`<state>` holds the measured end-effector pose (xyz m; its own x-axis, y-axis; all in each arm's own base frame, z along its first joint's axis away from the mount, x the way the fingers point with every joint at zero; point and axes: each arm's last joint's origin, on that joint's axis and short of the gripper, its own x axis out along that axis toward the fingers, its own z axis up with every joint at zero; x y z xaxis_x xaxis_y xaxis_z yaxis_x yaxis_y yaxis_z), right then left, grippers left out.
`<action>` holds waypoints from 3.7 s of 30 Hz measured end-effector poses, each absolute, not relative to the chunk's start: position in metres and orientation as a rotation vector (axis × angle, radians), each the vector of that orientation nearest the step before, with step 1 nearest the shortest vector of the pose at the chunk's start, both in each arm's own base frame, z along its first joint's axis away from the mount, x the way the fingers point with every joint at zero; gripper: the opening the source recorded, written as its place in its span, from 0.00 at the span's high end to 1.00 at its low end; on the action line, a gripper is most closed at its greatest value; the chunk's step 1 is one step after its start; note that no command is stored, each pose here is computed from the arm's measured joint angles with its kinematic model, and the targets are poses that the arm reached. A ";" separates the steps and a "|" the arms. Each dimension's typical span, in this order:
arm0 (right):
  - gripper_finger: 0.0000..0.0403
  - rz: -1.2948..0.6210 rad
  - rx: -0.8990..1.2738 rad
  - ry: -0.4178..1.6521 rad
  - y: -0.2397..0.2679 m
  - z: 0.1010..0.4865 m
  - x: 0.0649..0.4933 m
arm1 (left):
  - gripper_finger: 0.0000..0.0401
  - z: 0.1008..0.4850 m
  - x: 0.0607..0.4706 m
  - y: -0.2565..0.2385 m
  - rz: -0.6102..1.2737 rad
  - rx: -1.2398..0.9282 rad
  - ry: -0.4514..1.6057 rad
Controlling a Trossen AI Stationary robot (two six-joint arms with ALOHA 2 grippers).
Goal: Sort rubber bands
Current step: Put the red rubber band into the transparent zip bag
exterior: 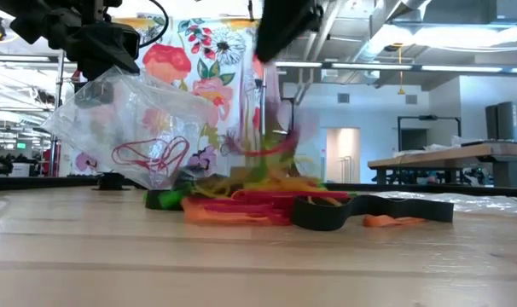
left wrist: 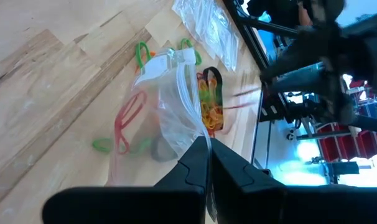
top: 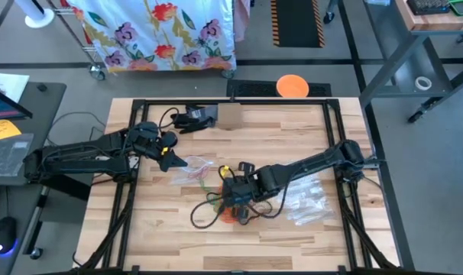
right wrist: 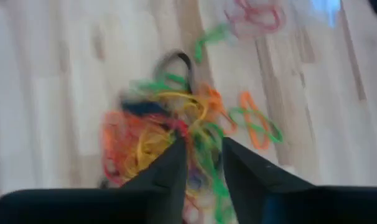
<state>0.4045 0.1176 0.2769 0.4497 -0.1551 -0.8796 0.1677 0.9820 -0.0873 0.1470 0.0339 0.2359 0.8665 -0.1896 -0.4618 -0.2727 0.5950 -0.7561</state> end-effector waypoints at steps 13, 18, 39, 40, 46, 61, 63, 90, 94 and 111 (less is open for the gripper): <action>0.55 -0.145 0.079 1.218 0.122 0.242 0.406 | 1.00 0.236 0.148 0.030 0.039 -0.939 0.550; 0.58 -0.024 0.055 1.078 0.132 0.228 0.417 | 1.00 0.236 0.148 0.030 0.044 -0.935 0.544; 0.68 0.058 -0.081 1.089 0.127 0.170 0.433 | 1.00 0.236 0.148 0.030 0.060 -0.945 0.541; 0.68 0.056 -0.080 1.091 0.126 0.169 0.433 | 1.00 0.236 0.148 0.030 0.060 -0.946 0.541; 0.69 0.062 -0.069 1.089 0.124 0.164 0.437 | 1.00 0.236 0.148 0.030 0.060 -0.946 0.541; 0.98 0.071 -0.085 1.106 0.124 0.159 0.437 | 1.00 0.236 0.148 0.030 0.060 -0.947 0.543; 0.99 0.068 -0.091 1.113 0.124 0.162 0.437 | 1.00 0.236 0.148 0.030 0.061 -0.947 0.543; 1.00 -0.383 -0.397 1.217 0.124 0.282 0.413 | 1.00 0.236 0.148 0.030 0.054 -0.940 0.545; 1.00 -0.445 -0.399 1.230 0.119 0.295 0.407 | 1.00 0.236 0.148 0.030 0.053 -0.940 0.545; 1.00 -0.373 -0.393 1.233 0.118 0.298 0.411 | 1.00 0.236 0.148 0.030 0.052 -0.936 0.545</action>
<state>0.4106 0.1185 0.2976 0.2885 -0.4776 -0.8298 0.0621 0.8742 -0.4816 0.1484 0.0297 0.2361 0.8643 -0.1886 -0.4664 -0.2734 0.6021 -0.7502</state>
